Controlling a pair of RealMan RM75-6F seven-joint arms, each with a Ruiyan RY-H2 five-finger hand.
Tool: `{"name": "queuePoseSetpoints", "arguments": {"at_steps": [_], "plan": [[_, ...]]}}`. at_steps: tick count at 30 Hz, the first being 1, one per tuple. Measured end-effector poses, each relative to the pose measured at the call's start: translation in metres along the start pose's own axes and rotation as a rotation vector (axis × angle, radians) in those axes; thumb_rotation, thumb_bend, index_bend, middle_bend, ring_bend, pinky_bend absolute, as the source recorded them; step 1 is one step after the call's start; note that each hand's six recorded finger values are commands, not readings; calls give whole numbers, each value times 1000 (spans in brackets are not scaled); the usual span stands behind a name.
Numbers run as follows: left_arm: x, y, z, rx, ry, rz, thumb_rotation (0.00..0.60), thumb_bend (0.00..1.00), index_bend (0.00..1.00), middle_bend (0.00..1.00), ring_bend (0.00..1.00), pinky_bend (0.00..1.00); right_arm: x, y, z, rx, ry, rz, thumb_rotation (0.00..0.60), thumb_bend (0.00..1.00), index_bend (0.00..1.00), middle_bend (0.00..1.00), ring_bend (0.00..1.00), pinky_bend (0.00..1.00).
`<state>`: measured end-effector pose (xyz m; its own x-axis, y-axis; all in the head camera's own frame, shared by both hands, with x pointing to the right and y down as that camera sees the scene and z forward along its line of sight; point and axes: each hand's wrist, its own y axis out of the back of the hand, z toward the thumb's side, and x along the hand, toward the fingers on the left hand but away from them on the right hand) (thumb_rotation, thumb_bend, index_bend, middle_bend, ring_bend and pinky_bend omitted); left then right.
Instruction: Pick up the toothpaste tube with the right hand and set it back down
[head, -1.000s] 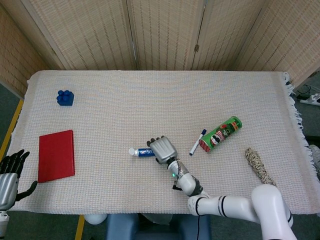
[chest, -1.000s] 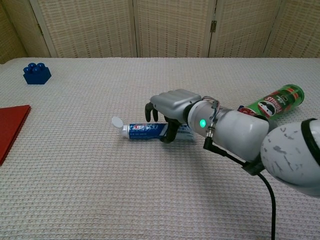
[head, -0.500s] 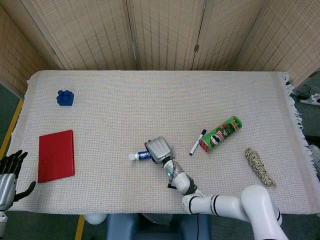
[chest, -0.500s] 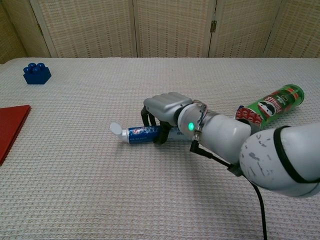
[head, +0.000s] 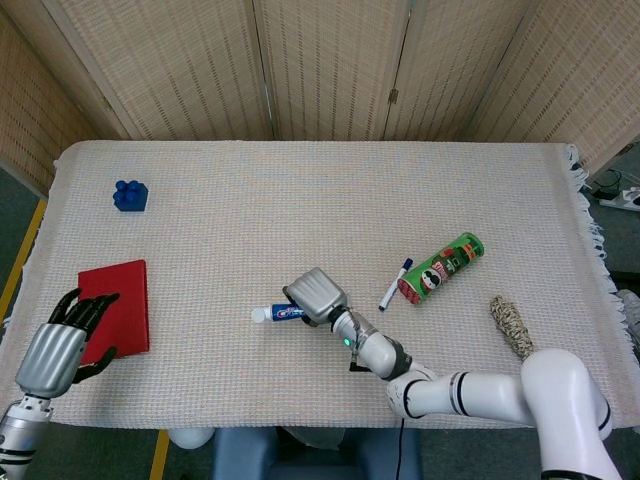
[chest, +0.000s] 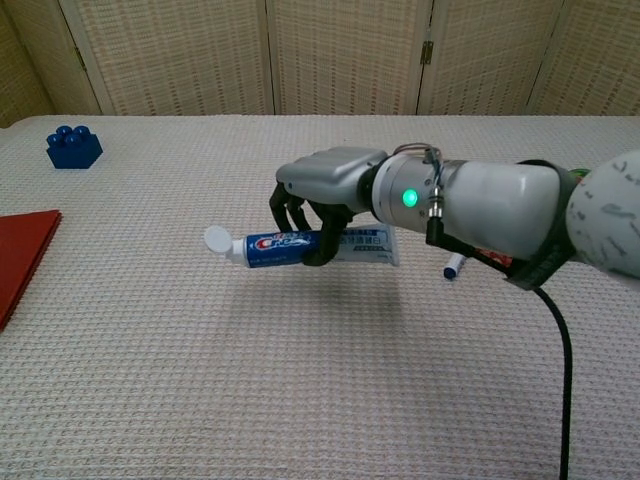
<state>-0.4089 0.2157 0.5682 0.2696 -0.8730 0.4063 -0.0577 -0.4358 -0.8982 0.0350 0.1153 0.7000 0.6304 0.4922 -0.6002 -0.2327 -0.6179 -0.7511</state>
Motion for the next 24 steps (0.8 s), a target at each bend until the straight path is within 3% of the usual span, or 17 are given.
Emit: {"name": "queuePoseSetpoints", "arguments": {"at_steps": [4,8,13,18,24], "plan": [[16,-2,25,29,-133,9,600,468,283,471,483,409,9,18,0,39,20,9,600,553,682,578,681,638],[31,-8,53,86,-280,21,600,570,295,646,630,554,14,29,3,64,20,11,600,555,682,578,683,639],[43,-19,78,158,-369,-11,600,665,275,794,729,645,18,31,9,86,29,18,600,557,686,583,691,640],[50,-28,108,203,-455,-26,600,715,252,833,757,678,21,29,9,96,32,20,600,557,686,584,692,641],[53,-40,131,206,-488,-69,600,759,218,845,769,678,23,27,8,90,31,22,600,557,688,586,693,643]]}}
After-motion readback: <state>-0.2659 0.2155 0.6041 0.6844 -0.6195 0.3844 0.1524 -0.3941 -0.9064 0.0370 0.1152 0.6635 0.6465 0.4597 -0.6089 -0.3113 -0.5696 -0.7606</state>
